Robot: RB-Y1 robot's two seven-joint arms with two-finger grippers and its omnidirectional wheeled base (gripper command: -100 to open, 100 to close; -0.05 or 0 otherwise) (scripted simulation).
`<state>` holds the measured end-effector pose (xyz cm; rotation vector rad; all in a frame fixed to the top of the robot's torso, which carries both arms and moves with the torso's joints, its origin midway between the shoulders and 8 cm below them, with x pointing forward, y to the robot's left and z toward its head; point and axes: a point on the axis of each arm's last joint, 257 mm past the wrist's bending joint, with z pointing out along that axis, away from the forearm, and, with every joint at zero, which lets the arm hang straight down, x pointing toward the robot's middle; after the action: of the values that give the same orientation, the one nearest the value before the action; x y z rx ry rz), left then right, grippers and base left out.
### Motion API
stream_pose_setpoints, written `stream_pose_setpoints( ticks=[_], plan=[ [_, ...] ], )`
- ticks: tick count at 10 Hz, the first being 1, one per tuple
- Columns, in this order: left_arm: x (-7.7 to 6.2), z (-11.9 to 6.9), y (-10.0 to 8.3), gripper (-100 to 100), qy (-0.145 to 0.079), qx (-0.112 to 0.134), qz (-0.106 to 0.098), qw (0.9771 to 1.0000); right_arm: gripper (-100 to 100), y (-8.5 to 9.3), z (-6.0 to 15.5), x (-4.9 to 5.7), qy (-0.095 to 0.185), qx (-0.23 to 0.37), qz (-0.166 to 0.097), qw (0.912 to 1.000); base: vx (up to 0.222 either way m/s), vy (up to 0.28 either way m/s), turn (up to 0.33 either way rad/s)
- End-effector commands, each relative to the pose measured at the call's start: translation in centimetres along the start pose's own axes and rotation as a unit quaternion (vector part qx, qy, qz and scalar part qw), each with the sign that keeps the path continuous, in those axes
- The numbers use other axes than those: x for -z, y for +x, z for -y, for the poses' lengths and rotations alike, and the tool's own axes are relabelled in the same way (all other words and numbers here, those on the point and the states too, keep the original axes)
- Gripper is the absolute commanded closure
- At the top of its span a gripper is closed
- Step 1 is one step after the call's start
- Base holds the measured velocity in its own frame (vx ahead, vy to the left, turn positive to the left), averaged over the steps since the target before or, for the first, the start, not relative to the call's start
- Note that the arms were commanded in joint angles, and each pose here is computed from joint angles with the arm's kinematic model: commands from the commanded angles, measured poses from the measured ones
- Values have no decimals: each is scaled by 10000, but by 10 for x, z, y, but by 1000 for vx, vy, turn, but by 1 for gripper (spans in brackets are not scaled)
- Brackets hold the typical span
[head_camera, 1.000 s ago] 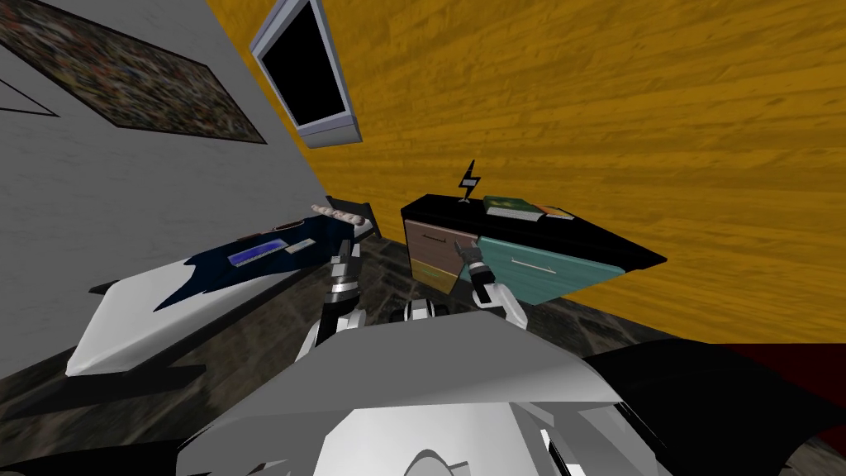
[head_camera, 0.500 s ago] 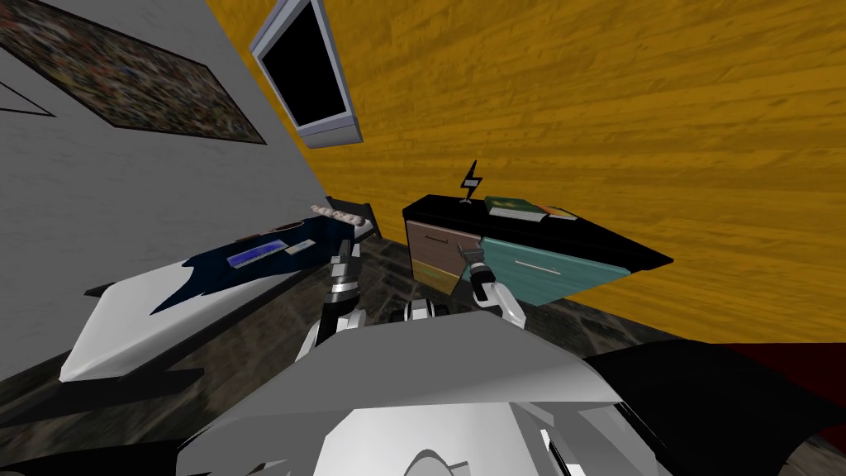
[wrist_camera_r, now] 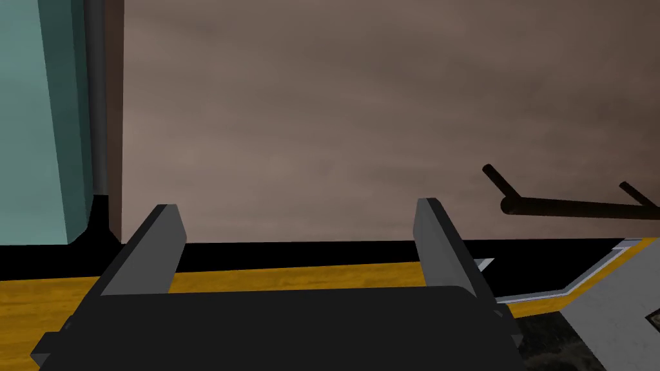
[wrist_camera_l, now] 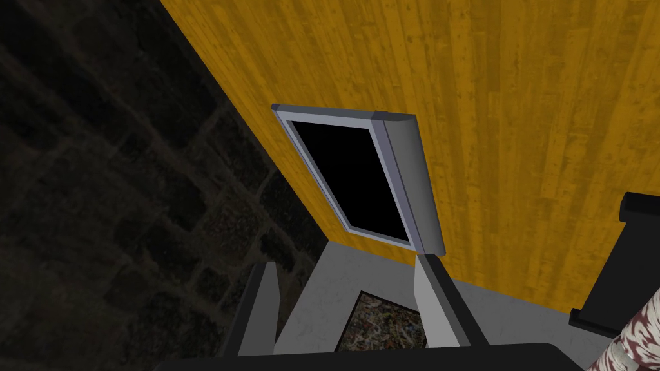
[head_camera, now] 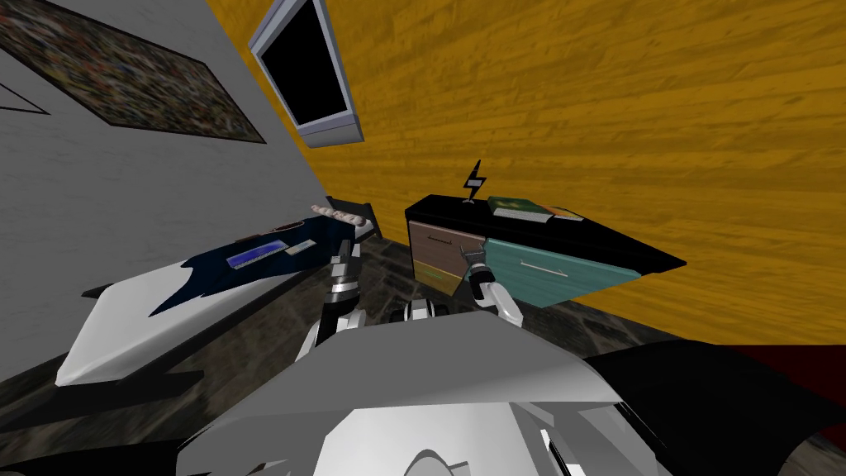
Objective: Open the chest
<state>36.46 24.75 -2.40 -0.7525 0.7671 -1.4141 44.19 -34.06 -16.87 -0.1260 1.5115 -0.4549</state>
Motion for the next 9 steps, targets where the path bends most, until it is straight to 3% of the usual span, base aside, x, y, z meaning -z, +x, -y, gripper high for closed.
stream_pose_setpoints(
  ticks=[1, 6, 9],
  plan=[
    [0, 0, 0, 0, 0, 0, 0, 10000, -100, 17, 13, -4, 260, 668, -197, 9972, 19, 51, 8],
    [0, 0, 0, 0, 0, 0, 0, 10000, -100, 30, 28, -7, 585, 1688, -379, 9832, 28, 57, 10],
    [0, 0, 0, 0, 0, 0, 0, 10000, -100, 41, 39, -9, 845, 2389, -578, 9656, 19, 61, 20]
  ],
)
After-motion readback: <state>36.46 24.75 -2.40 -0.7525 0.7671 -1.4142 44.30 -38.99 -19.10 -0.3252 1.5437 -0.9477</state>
